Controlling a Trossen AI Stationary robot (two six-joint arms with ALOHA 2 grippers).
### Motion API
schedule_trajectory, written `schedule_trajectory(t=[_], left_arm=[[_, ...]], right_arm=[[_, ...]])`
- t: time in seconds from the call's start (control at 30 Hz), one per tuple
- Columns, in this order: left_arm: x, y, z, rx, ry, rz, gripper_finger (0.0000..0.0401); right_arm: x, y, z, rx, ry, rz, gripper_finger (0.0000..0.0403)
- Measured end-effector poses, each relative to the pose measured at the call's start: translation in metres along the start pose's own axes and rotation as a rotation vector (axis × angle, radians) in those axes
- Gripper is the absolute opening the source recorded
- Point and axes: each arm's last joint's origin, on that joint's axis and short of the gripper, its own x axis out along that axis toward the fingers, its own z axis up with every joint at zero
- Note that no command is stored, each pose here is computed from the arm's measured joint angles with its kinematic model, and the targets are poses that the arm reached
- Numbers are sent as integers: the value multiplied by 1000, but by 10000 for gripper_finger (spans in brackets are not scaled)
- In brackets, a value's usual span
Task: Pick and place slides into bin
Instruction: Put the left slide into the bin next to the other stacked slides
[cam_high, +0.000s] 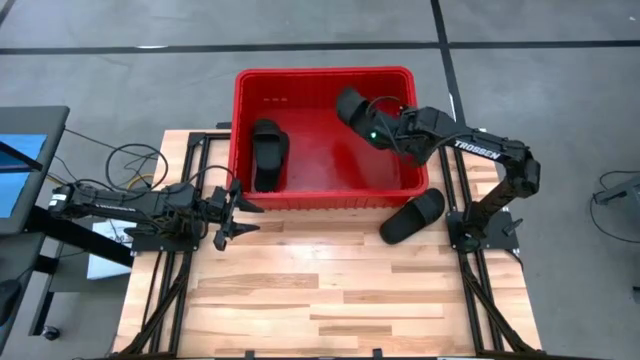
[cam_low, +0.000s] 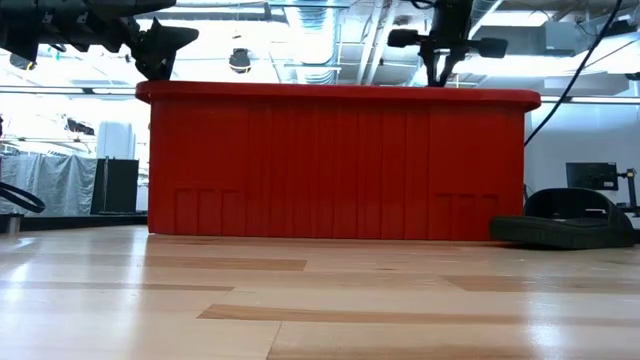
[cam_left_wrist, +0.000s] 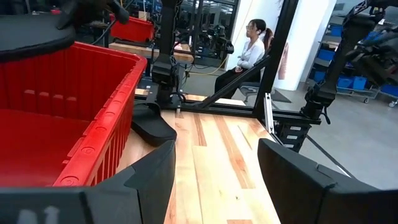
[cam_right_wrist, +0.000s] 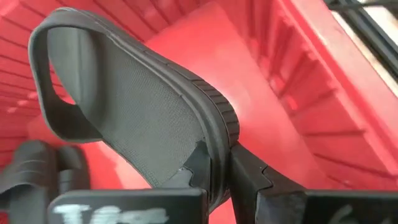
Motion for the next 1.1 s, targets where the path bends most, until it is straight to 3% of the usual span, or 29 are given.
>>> schedule_trajectory(t=[0.23, 0.37, 0.57, 0.67, 1.1], left_arm=[[0, 0, 0, 1, 1, 0, 219], [0, 0, 0, 1, 0, 0, 219], [0, 0, 0, 1, 0, 0, 219], [0, 0, 0, 2, 3, 1, 219], [0, 1, -1, 55, 15, 20, 219]], right_arm=[[-12, -14, -26, 92, -3, -97, 19], [-17, -16, -34, 120, -2, -95, 19], [-7, -6, -43, 150, -22, -79, 19], [6, -1, -49, 147, -34, -123, 19], [31, 15, -36, 179, -43, -114, 19]])
